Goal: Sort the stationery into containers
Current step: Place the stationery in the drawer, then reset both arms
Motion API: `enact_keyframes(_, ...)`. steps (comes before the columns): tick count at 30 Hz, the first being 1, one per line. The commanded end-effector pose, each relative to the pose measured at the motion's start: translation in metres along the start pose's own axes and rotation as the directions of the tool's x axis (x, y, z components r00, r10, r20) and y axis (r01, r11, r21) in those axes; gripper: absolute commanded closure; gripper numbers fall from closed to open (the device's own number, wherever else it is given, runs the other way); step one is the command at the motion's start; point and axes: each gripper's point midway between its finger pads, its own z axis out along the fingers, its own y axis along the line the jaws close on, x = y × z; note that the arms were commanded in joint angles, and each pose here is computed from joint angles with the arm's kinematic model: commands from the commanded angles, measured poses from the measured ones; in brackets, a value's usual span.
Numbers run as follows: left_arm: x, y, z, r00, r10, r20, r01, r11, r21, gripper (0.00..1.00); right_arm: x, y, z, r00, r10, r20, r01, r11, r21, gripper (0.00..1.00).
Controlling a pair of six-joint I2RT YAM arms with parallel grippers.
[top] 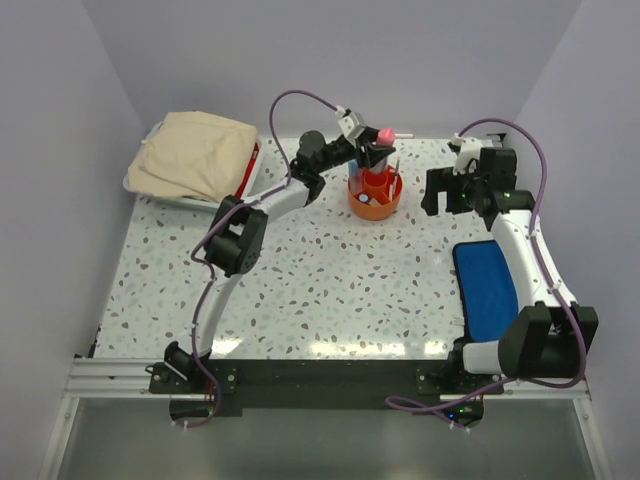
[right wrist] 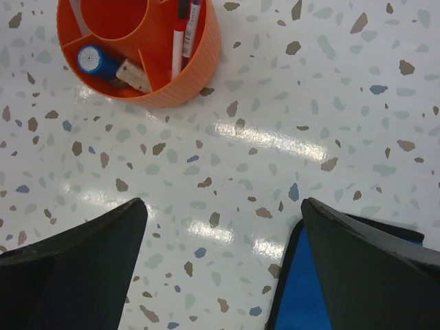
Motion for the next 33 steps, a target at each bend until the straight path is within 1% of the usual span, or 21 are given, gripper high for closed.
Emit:
enact_keyframes(1,-0.018,0.009,-0.005,0.997,0.039,0.065,-0.038,0.999,-0.017,1.0,-0.023,-0.003,-0.004,0.998,-0.022,0.053,0.021,1.0,0.015,0.01)
enact_keyframes(5,0.002,0.011,-0.009,0.999,0.013,0.046,-0.012,1.0,-0.022,1.0,-0.025,-0.005,-0.003,0.998,-0.031,0.047,0.03,0.999,0.018,0.01)
enact_keyframes(8,0.007,0.009,-0.009,0.999,-0.009,0.045,0.01,1.0,-0.018,1.0,-0.025,-0.006,-0.002,0.999,-0.034,0.041,0.033,0.999,0.022,0.01)
enact_keyframes(12,0.006,0.003,-0.009,0.998,-0.026,0.051,0.026,1.0,0.002,1.0,-0.021,-0.006,0.001,0.999,-0.033,0.031,0.032,0.999,0.017,0.01)
enact_keyframes(15,-0.004,-0.001,-0.009,0.997,-0.034,0.074,0.033,0.999,0.012,1.0,-0.019,-0.006,0.003,0.999,-0.031,0.03,0.03,0.999,0.013,0.01)
enact_keyframes(18,-0.005,-0.005,-0.012,0.996,-0.046,0.075,0.045,0.999,0.013,1.0,-0.019,-0.005,0.005,0.999,-0.028,0.03,0.027,1.0,0.008,0.01)
enact_keyframes(24,0.008,-0.007,-0.018,0.997,-0.049,0.055,0.049,0.999,0.006,1.0,-0.02,-0.006,0.007,0.999,-0.032,0.026,0.032,0.999,0.007,0.01)
enact_keyframes(25,0.008,-0.006,-0.017,0.997,-0.044,0.058,0.044,0.999,0.006,0.86,-0.02,-0.006,0.007,0.999,-0.035,0.027,0.034,0.999,0.006,0.01)
enact_keyframes(27,0.008,-0.005,-0.016,0.998,-0.035,0.06,0.034,0.999,0.006,0.65,-0.019,-0.007,0.007,0.999,-0.037,0.024,0.037,0.999,0.009,0.01)
enact_keyframes(28,0.005,-0.007,-0.014,0.998,-0.023,0.064,0.022,1.0,0.019,0.4,-0.019,-0.007,0.007,0.999,-0.036,0.023,0.035,0.999,0.01,0.01)
enact_keyframes(29,0.005,-0.008,-0.014,0.998,0.001,0.063,-0.002,1.0,0.023,0.32,-0.019,-0.007,0.008,0.999,-0.035,0.023,0.035,0.999,0.009,0.01)
enact_keyframes(30,-0.001,-0.009,-0.013,0.998,0.015,0.069,-0.016,1.0,0.027,0.01,-0.02,-0.006,0.009,0.999,-0.034,0.026,0.034,0.999,0.008,0.01)
enact_keyframes(33,-0.021,-0.013,-0.013,0.995,0.056,0.083,-0.059,0.998,0.037,0.0,-0.022,-0.005,0.011,0.999,-0.031,0.031,0.031,1.0,-0.003,0.01)
